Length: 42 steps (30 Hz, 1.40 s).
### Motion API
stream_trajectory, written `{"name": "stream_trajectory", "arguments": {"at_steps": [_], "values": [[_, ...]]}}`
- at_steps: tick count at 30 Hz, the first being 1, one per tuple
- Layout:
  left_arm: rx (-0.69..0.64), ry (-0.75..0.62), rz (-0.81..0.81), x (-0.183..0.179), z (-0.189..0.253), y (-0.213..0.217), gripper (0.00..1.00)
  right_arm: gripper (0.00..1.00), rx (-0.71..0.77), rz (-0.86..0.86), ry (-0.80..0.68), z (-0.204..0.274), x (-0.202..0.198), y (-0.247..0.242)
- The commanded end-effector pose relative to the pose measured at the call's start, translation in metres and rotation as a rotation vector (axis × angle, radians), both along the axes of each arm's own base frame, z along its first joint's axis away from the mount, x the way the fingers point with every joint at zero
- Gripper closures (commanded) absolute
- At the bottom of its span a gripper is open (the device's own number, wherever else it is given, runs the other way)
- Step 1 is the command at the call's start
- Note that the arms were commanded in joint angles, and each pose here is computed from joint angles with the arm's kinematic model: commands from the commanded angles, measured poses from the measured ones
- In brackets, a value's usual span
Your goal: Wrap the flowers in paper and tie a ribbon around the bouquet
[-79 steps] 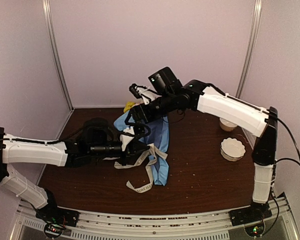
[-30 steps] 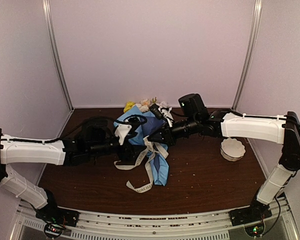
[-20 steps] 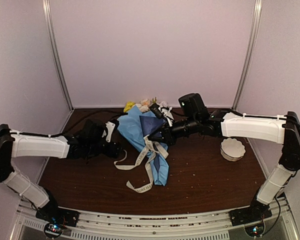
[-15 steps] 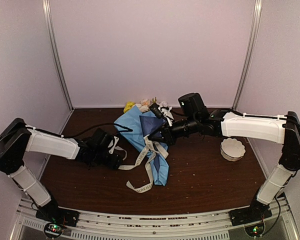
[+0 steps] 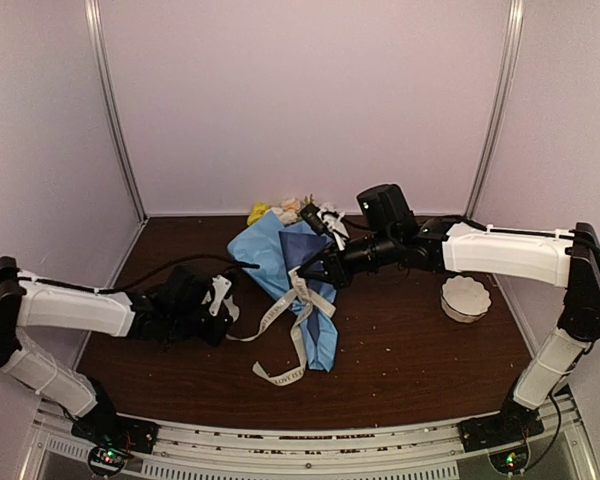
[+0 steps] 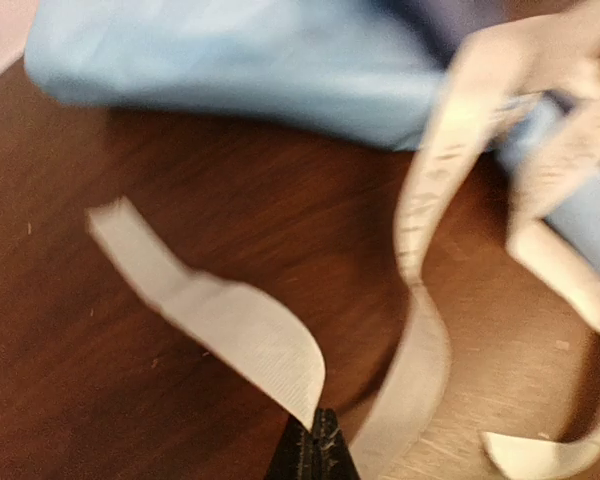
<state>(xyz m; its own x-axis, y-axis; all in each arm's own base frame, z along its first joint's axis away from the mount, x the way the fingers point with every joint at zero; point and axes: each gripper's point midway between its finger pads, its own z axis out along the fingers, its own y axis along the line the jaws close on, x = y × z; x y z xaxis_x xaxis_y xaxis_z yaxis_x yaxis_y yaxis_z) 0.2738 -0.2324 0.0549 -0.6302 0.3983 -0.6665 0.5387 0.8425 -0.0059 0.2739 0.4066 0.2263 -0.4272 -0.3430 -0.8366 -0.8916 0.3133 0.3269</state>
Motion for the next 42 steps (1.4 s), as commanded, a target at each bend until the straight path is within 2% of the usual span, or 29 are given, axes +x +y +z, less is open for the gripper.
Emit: {"name": "stream_trajectory", "arguments": {"at_steps": [1,3,5,9,13,17,21,25,29,30,32,36,38,42], "values": [[-0.215,-0.395,-0.409,-0.054,0.123,-0.077,1.00,1.00,0.000,-0.081,-0.015,0.009,0.024,-0.002],[-0.285,-0.497,-0.552,-0.086,0.161,-0.096,1.00,1.00,-0.001,-0.110,0.002,0.008,0.034,-0.003],[-0.340,-0.525,-0.659,-0.106,0.186,-0.110,1.00,1.00,0.005,-0.139,0.016,0.009,0.044,-0.004],[-0.327,-0.538,-0.878,-0.136,0.206,-0.151,1.00,1.00,0.026,-0.176,0.023,0.016,0.060,-0.008],[-0.271,-0.543,-1.057,-0.145,0.206,-0.211,1.00,1.00,0.031,-0.187,0.017,0.023,0.067,-0.010],[-0.249,-0.608,-1.212,-0.147,0.226,-0.278,1.00,1.00,0.014,-0.176,0.010,0.023,0.068,-0.013],[-0.252,-0.565,-1.368,-0.158,0.211,-0.325,1.00,1.00,0.008,-0.137,0.009,0.024,0.062,-0.012],[-0.254,-0.547,-1.460,-0.164,0.184,-0.340,1.00,1.00,-0.005,-0.119,0.004,0.023,0.058,-0.014],[-0.145,-0.582,-1.417,-0.143,0.155,-0.352,1.00,1.00,-0.020,-0.110,0.004,0.020,0.057,-0.016],[-0.116,-0.596,-1.390,-0.136,0.152,-0.355,0.97,1.00,-0.022,-0.110,0.005,0.019,0.056,-0.016],[-0.062,-0.610,-1.339,-0.122,0.148,-0.360,0.84,1.00,-0.024,-0.108,0.006,0.019,0.056,-0.016],[0.040,-0.612,-1.243,-0.099,0.146,-0.364,0.43,1.00,-0.032,-0.103,0.005,0.019,0.054,-0.017],[0.094,-0.620,-1.191,-0.089,0.147,-0.361,0.26,1.00,-0.038,-0.104,0.002,0.019,0.054,-0.018],[0.175,-0.638,-1.184,-0.086,0.148,-0.350,0.11,1.00,-0.046,-0.100,0.000,0.018,0.052,-0.019]]}}
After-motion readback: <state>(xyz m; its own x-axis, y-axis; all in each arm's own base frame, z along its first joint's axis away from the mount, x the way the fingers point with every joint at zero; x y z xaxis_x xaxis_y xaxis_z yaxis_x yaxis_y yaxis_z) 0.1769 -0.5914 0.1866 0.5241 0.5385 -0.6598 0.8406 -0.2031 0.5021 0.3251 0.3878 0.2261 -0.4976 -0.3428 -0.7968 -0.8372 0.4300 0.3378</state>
